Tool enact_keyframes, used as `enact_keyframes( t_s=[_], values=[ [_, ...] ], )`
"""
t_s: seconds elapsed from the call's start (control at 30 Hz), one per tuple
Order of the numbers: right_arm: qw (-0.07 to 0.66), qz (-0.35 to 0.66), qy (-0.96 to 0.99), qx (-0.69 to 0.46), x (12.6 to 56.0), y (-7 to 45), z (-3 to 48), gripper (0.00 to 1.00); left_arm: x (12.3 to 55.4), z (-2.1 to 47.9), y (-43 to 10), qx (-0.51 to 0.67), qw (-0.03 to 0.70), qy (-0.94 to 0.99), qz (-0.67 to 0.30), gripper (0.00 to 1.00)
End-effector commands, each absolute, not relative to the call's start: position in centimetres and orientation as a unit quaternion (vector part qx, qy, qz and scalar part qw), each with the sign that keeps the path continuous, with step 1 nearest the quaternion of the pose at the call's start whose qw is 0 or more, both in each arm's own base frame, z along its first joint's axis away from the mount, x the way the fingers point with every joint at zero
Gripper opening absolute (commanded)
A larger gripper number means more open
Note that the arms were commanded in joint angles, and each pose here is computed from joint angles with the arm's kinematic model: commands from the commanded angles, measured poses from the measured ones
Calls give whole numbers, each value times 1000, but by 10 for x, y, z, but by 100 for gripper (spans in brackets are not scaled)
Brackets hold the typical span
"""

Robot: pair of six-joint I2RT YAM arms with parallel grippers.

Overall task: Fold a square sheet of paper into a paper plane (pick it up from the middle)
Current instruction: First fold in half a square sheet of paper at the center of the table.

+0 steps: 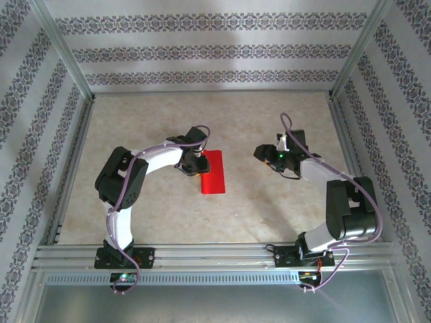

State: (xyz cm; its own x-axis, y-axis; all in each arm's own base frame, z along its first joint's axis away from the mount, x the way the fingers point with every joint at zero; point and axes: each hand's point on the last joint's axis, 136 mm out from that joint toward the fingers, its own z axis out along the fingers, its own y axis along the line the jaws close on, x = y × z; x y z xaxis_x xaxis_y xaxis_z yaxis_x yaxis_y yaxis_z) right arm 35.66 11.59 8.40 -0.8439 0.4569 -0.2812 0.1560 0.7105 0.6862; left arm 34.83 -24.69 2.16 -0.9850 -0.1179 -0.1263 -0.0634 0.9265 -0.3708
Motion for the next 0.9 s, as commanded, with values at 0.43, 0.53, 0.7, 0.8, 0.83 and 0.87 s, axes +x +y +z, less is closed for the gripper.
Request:
enact_keyframes(
  t_s=[0.43,0.53,0.7,0.8,0.83,0.87],
  values=[
    [222,331,900,178,356,104,74,62,332,-17,-216,-111,37,985,-127,26],
    [220,333,899,179,357,105,73,63,333,-18,-215,-117,37,984,-130,24],
    [218,336,898,181,357,105,72,63,332,-20,-214,-117,33,984,-130,24],
    [217,336,898,182,357,106,71,63,332,-21,-213,-120,31,983,-138,24],
    [217,337,898,181,357,106,71,63,331,-21,-212,-121,31,982,-139,24],
    [218,338,898,181,357,106,71,63,331,-22,-212,-123,29,982,-141,23]
  ],
)
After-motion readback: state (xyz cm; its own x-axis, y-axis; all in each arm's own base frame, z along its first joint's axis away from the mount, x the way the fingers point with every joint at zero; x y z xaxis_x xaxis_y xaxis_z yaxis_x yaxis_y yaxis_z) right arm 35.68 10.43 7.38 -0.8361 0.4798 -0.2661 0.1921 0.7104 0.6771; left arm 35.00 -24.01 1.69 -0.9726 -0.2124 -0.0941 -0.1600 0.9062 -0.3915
